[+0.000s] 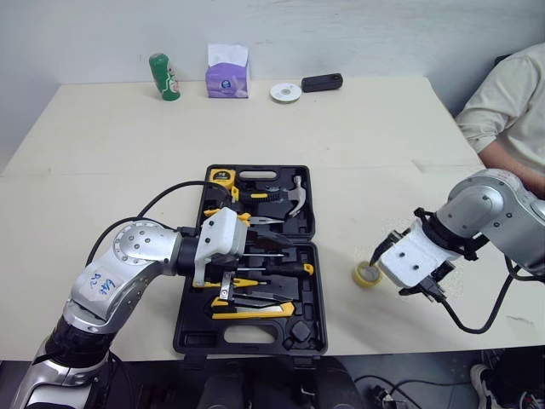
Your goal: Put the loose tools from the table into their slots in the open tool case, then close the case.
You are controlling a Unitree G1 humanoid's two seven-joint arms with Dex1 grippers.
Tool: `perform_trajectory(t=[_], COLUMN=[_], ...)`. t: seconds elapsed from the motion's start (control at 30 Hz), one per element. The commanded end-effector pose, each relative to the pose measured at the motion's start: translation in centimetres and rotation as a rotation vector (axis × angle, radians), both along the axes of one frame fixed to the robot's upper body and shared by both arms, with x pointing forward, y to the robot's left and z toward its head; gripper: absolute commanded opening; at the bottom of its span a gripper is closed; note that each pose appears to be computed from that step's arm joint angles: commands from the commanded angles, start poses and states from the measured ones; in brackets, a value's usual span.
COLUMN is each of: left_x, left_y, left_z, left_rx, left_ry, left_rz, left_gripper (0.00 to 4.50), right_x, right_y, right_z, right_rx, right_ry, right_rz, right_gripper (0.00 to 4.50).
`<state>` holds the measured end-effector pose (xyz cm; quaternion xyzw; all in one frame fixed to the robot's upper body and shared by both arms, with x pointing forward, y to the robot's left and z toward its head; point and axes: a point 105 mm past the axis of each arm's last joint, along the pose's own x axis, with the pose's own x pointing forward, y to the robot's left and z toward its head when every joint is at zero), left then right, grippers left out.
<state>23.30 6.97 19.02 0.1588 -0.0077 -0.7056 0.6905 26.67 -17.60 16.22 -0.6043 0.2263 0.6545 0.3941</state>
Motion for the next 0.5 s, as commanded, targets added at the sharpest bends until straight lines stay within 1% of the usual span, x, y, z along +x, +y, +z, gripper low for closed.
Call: perform_trajectory(t=[0.03, 0.5], left_x=[-0.1, -0.1], left_y=[0.2, -0.1], left_z=[1.0, 1.2], left_rx=[-0.009, -0.011], left_ry=[-0.044, -0.043], left_rz=[0.001, -0.002], left_gripper=[4.5, 4.5], right_x=[-0.4, 0.4], right_y=[-0.1, -0.1], right_z=[0.2, -1.7], right_rx=[-0.024, -0.037], right_ry=[0.012, 0.002], right_rz=[0.026, 0.031], right_gripper=[2.77, 2.77])
